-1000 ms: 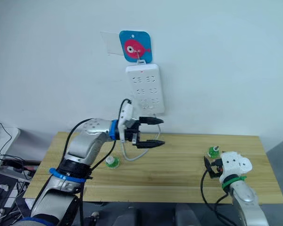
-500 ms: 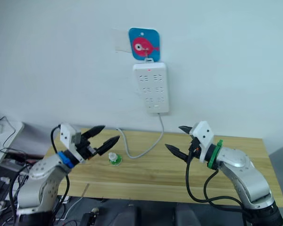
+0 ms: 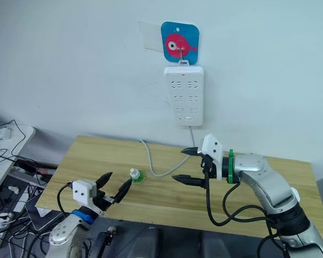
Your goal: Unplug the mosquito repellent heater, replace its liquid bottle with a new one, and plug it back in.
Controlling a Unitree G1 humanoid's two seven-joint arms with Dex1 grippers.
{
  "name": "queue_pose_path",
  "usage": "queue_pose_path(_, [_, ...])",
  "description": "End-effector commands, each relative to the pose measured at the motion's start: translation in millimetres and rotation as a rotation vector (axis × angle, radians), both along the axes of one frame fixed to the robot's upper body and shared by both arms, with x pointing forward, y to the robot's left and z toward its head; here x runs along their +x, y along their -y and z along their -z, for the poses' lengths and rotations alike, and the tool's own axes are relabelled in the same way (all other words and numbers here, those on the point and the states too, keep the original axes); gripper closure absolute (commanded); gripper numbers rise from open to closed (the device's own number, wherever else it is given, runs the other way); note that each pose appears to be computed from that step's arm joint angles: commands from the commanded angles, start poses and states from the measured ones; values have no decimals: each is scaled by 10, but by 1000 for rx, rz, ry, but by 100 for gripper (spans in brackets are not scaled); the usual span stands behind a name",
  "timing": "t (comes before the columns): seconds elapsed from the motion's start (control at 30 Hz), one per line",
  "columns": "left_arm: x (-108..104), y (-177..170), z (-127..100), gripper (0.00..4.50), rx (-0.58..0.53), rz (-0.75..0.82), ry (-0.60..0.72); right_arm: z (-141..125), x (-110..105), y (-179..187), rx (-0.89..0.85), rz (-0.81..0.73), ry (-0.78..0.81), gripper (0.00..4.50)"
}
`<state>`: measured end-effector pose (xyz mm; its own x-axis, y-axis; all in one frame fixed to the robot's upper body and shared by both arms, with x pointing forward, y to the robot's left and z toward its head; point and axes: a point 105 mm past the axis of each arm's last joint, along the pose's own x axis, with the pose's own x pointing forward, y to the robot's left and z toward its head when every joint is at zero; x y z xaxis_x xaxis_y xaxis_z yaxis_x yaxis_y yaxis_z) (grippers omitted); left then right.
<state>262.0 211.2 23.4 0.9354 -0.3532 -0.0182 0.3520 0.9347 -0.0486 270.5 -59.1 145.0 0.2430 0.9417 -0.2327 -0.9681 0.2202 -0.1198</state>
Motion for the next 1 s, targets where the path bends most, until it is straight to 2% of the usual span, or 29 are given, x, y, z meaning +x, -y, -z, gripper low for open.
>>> queue_pose_path(0.03, [17, 93, 68, 0, 0, 7, 25, -90, -74, -69, -10, -46, 43, 5])
queue_pose_path(0.3, [110, 217, 288, 0, 28, -32, 23, -169, -115, -52, -36, -55, 38, 5])
queue_pose_path(0.53, [214, 197, 326, 0, 44, -88, 46, -230, -106, -27, -41, -34, 31, 5])
queue_pose_path(0.7, [302, 215, 402, 0, 64, -99, 35, -237, -102, -17, -49, -27, 30, 5])
queue_pose_path(0.93, [369, 304, 387, 0, 57, -88, 60, -262, -90, -8, -48, -9, 30, 5])
queue_pose_path(1.0, [377, 305, 383, 39, 67, -87, 66, -259, -94, -7, -48, -5, 27, 0])
